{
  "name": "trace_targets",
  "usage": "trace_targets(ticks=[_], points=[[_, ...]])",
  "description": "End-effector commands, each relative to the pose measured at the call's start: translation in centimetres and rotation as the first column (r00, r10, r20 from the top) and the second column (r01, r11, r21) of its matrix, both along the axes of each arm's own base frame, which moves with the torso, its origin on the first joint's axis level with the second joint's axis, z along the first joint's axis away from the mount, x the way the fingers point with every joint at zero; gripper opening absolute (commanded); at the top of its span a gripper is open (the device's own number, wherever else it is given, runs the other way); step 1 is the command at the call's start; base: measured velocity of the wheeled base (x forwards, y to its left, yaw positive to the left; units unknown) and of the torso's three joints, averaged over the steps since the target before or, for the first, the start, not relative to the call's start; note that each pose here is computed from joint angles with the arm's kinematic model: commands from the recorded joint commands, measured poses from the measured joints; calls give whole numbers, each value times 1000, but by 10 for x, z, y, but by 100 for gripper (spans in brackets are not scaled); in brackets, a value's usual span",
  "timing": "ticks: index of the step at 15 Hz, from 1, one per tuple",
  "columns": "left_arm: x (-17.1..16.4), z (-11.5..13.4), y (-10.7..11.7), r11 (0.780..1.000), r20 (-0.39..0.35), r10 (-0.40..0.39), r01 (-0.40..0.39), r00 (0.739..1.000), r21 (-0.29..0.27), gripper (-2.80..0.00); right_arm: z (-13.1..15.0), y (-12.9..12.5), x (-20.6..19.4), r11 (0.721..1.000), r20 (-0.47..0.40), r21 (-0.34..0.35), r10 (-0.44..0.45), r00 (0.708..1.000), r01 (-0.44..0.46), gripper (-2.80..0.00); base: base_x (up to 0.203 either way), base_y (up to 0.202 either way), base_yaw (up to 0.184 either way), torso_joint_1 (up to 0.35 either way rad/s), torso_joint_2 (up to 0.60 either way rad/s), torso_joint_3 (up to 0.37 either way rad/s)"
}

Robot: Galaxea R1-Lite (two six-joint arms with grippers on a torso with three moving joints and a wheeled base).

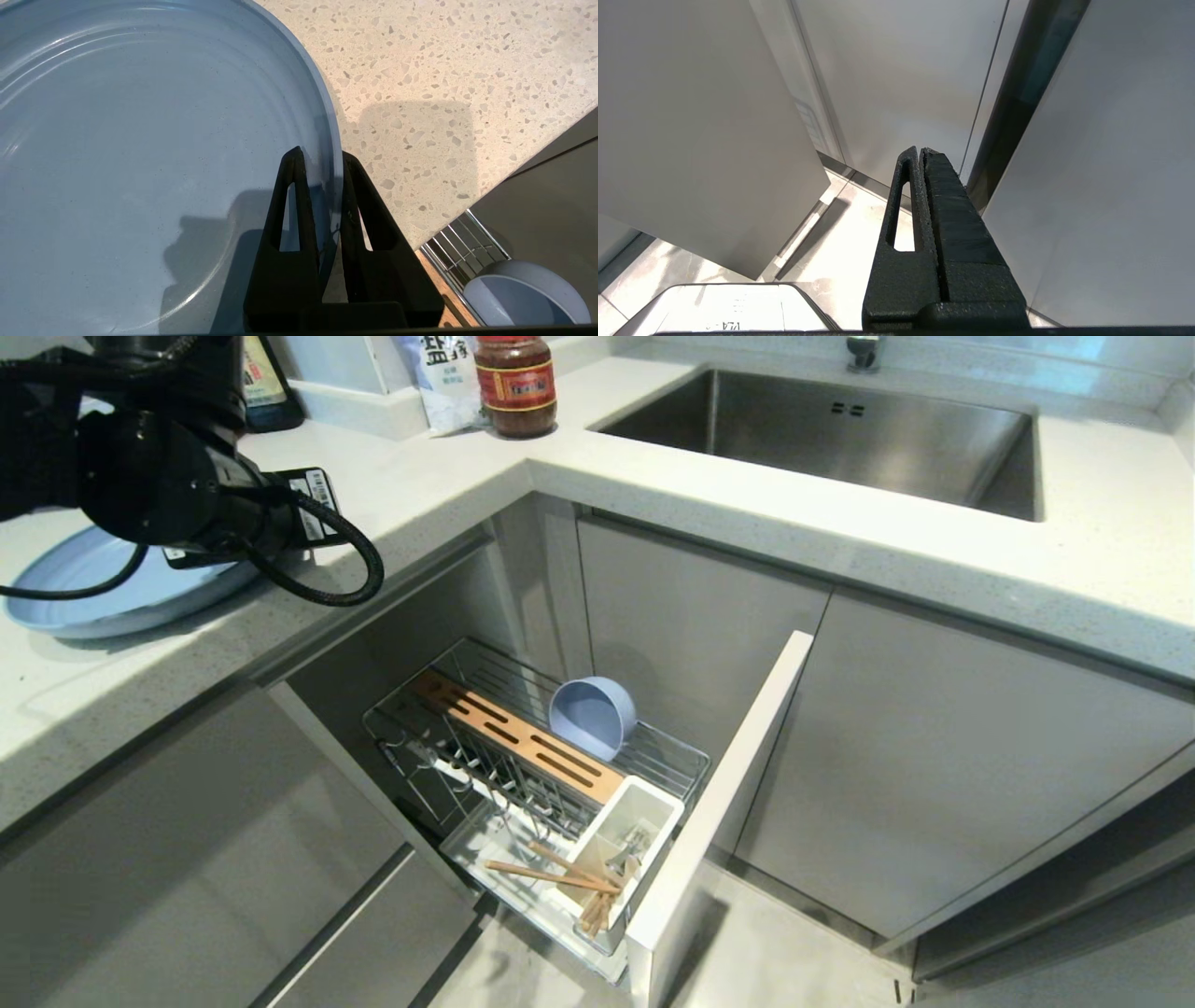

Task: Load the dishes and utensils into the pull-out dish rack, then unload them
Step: Pick up the plate and place it in the cupboard

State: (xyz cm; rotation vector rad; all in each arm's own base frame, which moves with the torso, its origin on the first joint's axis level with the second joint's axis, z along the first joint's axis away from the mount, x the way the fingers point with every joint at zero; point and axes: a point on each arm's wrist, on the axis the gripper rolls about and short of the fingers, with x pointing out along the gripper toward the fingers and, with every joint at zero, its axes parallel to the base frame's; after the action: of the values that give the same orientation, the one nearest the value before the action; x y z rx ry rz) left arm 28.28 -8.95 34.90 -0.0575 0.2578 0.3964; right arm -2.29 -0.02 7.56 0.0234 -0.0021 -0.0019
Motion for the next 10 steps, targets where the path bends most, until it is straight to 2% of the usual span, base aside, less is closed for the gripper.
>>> trace_targets(ticks=[1, 7, 9, 10], points=[[-13, 11, 5, 1000, 34, 4, -3, 999, -13, -280, 0, 0, 0, 1000, 2, 0, 0, 1000, 0, -280, 0, 0, 0, 0, 0, 0], [-64, 47, 22, 997, 177, 19, -4, 984, -81, -280, 0, 0, 0, 1000, 2, 1, 0, 1000, 0, -280, 0, 0, 0, 0, 0, 0], [-80, 57, 29, 991, 229, 32, -2, 973, -131, -280, 0, 0, 0, 1000, 2, 0, 0, 1000, 0, -280, 0, 0, 0, 0, 0, 0], [-89, 61, 31, 984, 262, 45, 2, 964, -177, -280, 0, 0, 0, 1000, 3, 1, 0, 1000, 0, -280, 0, 0, 0, 0, 0, 0]])
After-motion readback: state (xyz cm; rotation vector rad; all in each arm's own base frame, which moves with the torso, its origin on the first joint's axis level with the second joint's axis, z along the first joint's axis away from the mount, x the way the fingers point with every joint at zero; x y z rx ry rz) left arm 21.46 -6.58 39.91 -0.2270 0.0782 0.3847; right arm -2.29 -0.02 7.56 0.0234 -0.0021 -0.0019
